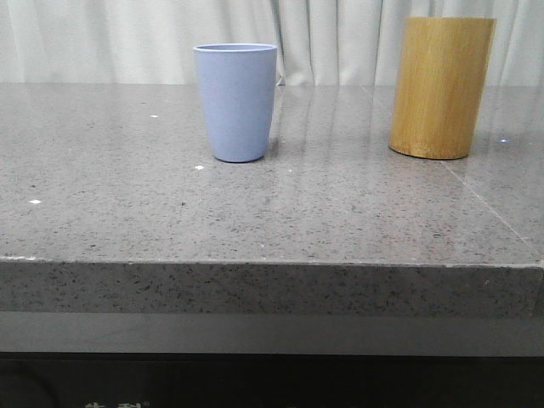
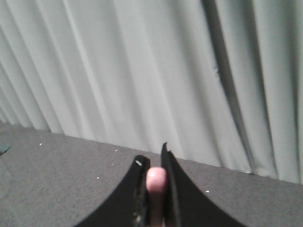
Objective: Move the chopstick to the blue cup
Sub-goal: 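Grasp the pink stick with the right gripper and pull it out, then lower the pink stick into the blue cup and open the right gripper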
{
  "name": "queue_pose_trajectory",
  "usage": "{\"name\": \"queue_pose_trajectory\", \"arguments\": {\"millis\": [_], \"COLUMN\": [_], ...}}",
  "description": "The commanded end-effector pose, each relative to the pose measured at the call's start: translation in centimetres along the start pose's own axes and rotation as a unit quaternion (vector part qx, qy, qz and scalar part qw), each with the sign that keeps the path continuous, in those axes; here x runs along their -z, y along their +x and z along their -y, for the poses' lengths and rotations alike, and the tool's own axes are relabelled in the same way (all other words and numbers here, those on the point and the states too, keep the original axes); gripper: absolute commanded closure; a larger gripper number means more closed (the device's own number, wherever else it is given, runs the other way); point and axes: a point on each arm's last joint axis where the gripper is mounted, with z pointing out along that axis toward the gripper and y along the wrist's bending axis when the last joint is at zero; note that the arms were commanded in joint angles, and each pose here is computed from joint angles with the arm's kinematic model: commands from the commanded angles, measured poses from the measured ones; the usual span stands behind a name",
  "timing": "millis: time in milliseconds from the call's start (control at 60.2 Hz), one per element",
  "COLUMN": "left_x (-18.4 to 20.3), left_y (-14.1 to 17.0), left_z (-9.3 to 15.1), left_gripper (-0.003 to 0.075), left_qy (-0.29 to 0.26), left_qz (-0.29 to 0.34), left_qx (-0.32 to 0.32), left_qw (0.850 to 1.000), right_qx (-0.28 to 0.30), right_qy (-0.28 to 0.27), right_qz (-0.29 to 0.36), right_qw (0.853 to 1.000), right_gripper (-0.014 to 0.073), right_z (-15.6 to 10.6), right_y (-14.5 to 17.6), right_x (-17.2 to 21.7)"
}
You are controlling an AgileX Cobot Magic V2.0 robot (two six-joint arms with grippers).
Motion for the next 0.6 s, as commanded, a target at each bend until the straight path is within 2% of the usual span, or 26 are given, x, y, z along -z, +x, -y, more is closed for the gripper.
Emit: {"name": "queue_pose_trajectory", "arguments": {"millis": [0, 150, 283, 499, 582], "left_x": [0.6, 0.6, 0.6, 0.6, 0.6], "left_y": [-1.4, -1.4, -1.4, -1.4, -1.4], "left_z": [-0.1, -0.1, -0.1, -0.1, -0.1], "left_gripper": [0.0446, 0.0446, 0.0445, 0.0445, 0.0445], "left_qy": [-0.005, -0.005, -0.005, -0.005, -0.005], "left_qz": [0.054, 0.054, 0.055, 0.055, 0.056], "left_qx": [0.004, 0.004, 0.004, 0.004, 0.004], "left_qw": [0.999, 0.999, 0.998, 0.998, 0.998], "right_qx": [0.038, 0.076, 0.108, 0.109, 0.109], "right_qy": [-0.027, -0.047, -0.046, -0.043, -0.043], "right_qz": [0.052, 0.013, -0.027, -0.088, -0.104], "right_qw": [0.998, 0.996, 0.993, 0.989, 0.988], "right_gripper": [0.0662, 0.0662, 0.0662, 0.0661, 0.0627], "right_z": [-1.9, -3.1, -2.9, -2.1, -2.0], "right_y": [-1.2, 1.6, 4.5, 8.4, 9.3], "right_x": [0.2, -2.8, -5.7, -8.8, -9.4]}}
